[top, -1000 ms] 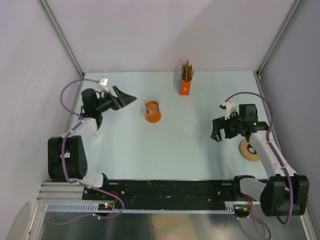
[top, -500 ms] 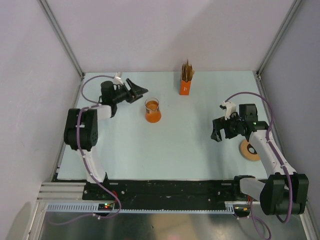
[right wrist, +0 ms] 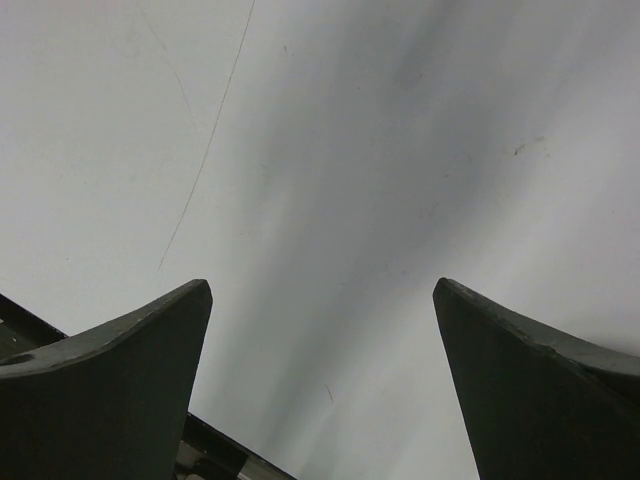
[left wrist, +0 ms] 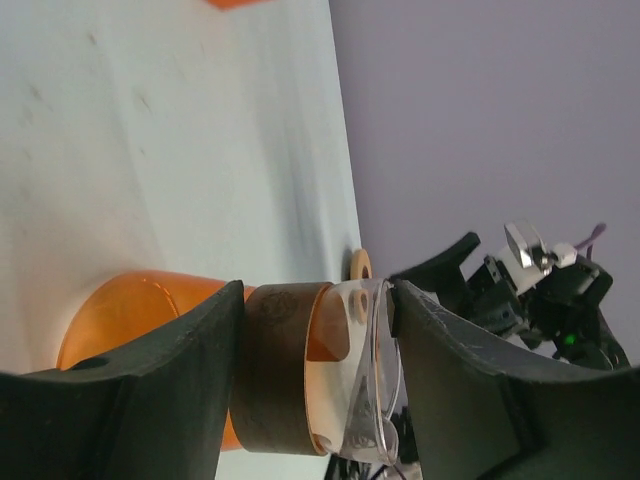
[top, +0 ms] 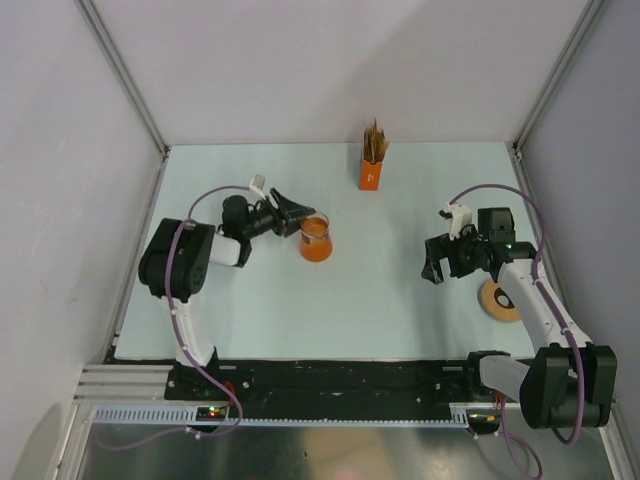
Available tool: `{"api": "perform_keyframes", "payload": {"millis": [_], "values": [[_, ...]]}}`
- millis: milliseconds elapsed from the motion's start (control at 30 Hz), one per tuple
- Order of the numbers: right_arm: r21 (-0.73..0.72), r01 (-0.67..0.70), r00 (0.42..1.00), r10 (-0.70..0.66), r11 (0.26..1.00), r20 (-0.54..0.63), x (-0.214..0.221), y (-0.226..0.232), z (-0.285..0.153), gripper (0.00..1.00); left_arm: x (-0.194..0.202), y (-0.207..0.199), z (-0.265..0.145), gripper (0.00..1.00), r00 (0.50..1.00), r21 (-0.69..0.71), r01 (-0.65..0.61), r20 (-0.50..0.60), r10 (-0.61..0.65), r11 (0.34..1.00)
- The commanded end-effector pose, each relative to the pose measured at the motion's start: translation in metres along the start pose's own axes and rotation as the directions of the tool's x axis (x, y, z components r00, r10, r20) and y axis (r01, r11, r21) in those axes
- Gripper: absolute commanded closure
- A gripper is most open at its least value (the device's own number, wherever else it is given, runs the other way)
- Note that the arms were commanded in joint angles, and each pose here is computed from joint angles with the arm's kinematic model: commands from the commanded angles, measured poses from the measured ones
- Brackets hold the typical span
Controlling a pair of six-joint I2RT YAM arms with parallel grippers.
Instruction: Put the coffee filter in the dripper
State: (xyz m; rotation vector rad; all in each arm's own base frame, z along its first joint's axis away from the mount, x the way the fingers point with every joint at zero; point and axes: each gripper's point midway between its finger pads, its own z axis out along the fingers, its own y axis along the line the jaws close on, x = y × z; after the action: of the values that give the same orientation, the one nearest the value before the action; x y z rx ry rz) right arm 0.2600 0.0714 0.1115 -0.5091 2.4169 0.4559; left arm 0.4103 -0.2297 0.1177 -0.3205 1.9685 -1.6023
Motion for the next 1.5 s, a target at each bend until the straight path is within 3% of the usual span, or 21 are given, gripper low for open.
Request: {"api": "perform_keyframes", "payload": {"millis": [0,233,467,533,633,700,767,867,933,1033,1167,1267,1467], "values": [[-0.006,0.026,0.999,-0.026,1.0,0.042,-0.017,0.001,-0.007,0.0,0.025,-0.047,-0.005,0.34,0.999,0.109,-0.051,-0.013,0.053,0.993],[-0.046,0.043,0.998,-0.041,0.998,0.047,-0.016,0.009,-0.01,0.0,0.062,-0.054,-0.018,0.24,0.995,0.122,-0.082,-0.053,0.089,0.989],[-0.148,0.112,0.989,-0.096,0.983,0.11,-0.021,0.034,-0.015,0.0,0.098,-0.088,-0.058,0.16,0.944,0.292,-0.275,-0.1,0.315,0.916],[-0.162,0.15,0.984,-0.131,0.975,0.122,-0.022,0.043,-0.013,0.0,0.103,-0.087,-0.07,0.16,0.914,0.29,-0.345,-0.109,0.39,0.892],[-0.181,0.198,0.976,-0.178,0.963,0.121,-0.022,0.056,-0.007,0.0,0.088,-0.067,-0.083,0.17,0.885,0.151,-0.433,-0.116,0.451,0.888],[-0.187,0.223,0.972,-0.203,0.957,0.121,-0.023,0.063,-0.004,0.0,0.077,-0.047,-0.093,0.18,0.828,0.013,-0.544,-0.156,0.539,0.839],[-0.183,0.244,0.967,-0.224,0.953,0.124,-0.024,0.068,-0.004,0.0,0.067,-0.043,-0.11,0.17,0.748,-0.065,-0.657,-0.188,0.637,0.752],[-0.151,0.262,0.961,-0.244,0.953,0.126,-0.026,0.067,-0.01,0.0,0.053,-0.042,-0.135,0.14,0.665,-0.157,-0.745,-0.244,0.706,0.648],[-0.103,0.273,0.96,-0.263,0.957,0.097,-0.021,0.057,-0.018,0.0,0.044,-0.041,-0.156,0.1,0.612,-0.217,-0.791,-0.304,0.73,0.573],[-0.008,0.233,0.972,-0.232,0.973,0.028,-0.007,0.02,-0.036,0.0,0.035,-0.052,-0.184,0.03,0.476,-0.238,-0.879,-0.376,0.795,0.413],[0.116,0.129,0.989,-0.12,0.985,-0.086,0.029,-0.042,-0.066,0.0,0.028,-0.055,-0.212,0.01,0.393,-0.304,-0.911,-0.441,0.807,0.278],[0.202,0.068,0.988,-0.037,0.977,-0.151,0.057,-0.08,-0.084,0.0,0.035,-0.053,-0.221,0.0,0.379,-0.305,-0.917,-0.463,0.802,0.258],[0.341,-0.111,0.976,0.166,0.934,-0.139,0.097,-0.14,-0.111,0.02,0.047,-0.06,-0.219,0.0,0.395,-0.267,-0.915,-0.454,0.798,0.302]]}}
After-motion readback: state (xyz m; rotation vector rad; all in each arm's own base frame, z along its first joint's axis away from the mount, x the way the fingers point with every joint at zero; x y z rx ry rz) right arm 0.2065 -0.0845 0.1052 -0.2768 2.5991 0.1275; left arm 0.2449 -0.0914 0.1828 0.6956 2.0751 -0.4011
